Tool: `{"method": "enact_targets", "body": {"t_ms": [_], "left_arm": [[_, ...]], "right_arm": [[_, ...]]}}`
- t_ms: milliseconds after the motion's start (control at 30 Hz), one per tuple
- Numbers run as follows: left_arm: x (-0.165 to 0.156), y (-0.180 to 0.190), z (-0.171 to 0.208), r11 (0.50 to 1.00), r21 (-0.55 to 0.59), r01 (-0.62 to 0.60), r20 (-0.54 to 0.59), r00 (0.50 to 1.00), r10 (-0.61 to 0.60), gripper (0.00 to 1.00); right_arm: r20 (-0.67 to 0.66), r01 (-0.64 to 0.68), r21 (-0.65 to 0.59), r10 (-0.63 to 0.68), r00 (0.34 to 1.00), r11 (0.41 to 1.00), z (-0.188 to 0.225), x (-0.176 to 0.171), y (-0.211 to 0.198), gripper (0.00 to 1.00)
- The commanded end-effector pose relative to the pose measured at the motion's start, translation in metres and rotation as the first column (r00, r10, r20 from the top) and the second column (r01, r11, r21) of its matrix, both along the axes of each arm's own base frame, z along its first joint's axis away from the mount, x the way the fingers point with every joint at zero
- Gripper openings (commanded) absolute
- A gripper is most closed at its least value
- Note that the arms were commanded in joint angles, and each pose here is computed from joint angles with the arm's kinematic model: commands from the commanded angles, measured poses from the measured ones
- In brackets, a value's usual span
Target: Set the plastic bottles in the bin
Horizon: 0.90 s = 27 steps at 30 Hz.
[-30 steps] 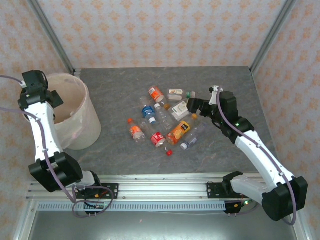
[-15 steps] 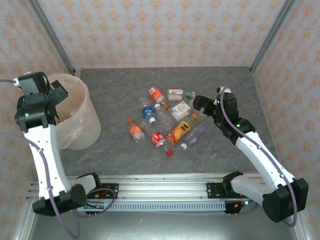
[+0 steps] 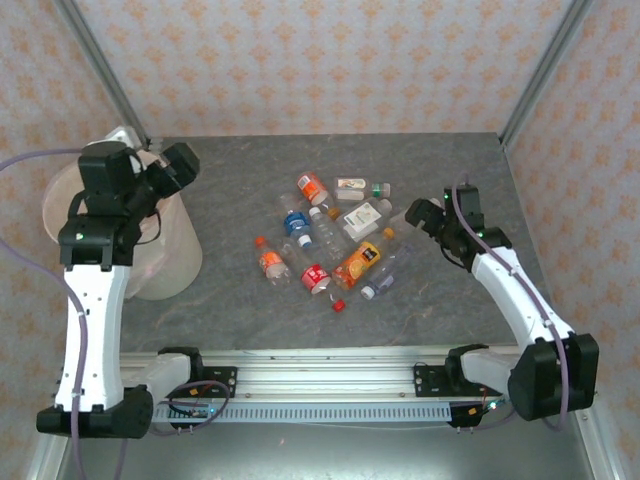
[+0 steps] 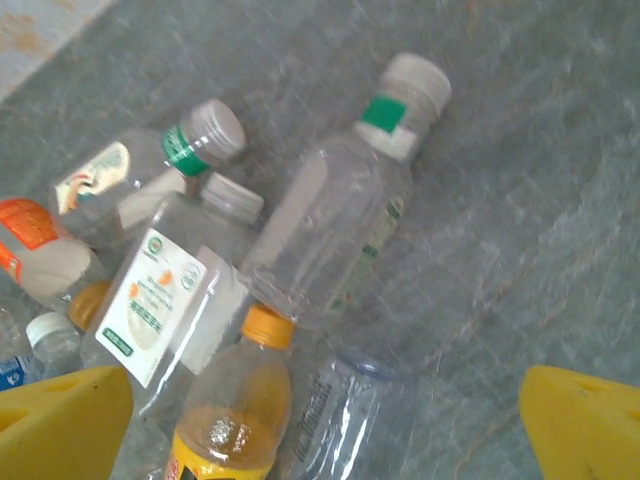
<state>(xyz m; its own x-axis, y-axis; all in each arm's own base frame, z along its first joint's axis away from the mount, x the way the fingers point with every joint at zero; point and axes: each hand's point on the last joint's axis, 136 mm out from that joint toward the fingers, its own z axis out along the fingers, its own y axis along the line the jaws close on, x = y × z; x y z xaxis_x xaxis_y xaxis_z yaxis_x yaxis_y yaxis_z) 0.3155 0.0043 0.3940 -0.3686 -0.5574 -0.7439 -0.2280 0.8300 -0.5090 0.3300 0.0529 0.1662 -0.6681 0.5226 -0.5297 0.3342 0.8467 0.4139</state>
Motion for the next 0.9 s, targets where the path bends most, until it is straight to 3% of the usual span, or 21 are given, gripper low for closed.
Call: {"method": "enact_targets", "body": {"t_ms": [0, 200, 333, 467, 867], "left_arm": [[0.017, -0.029, 0.004, 0.989, -0.108, 0.097, 0.05, 0.995, -0.092, 1.0], [0.032, -0.043, -0.015, 0.976, -0.17, 0.139, 0.017, 0.99, -0.138, 1.0], [0.033, -0.04, -0.017, 0.977, -0.176, 0.118, 0.021, 0.993, -0.116, 1.0], [0.032, -0.039, -0.022, 0.979, -0.168, 0.113, 0.017, 0.994, -0.112, 1.0], [0.031, -0.036, -0.041, 0.98, -0.182, 0.085, -0.021, 0.996, -0.09, 1.0]], "right_arm": [[-0.145, 0.082, 0.071, -0.071, 0.987, 0.994, -0.029, -0.023, 0.001, 0.99], [-0.203, 0.181, 0.21, -0.138, 0.969, 0.961, -0.061, -0.032, 0.013, 1.0], [-0.273, 0.182, 0.281, -0.104, 0.957, 0.942, -0.082, -0.03, 0.032, 0.92], [-0.266, 0.199, 0.266, -0.126, 0.956, 0.943, -0.09, -0.024, 0.037, 0.85], [-0.311, 0.225, 0.231, -0.148, 0.939, 0.946, -0.122, -0.025, 0.041, 0.78]]}}
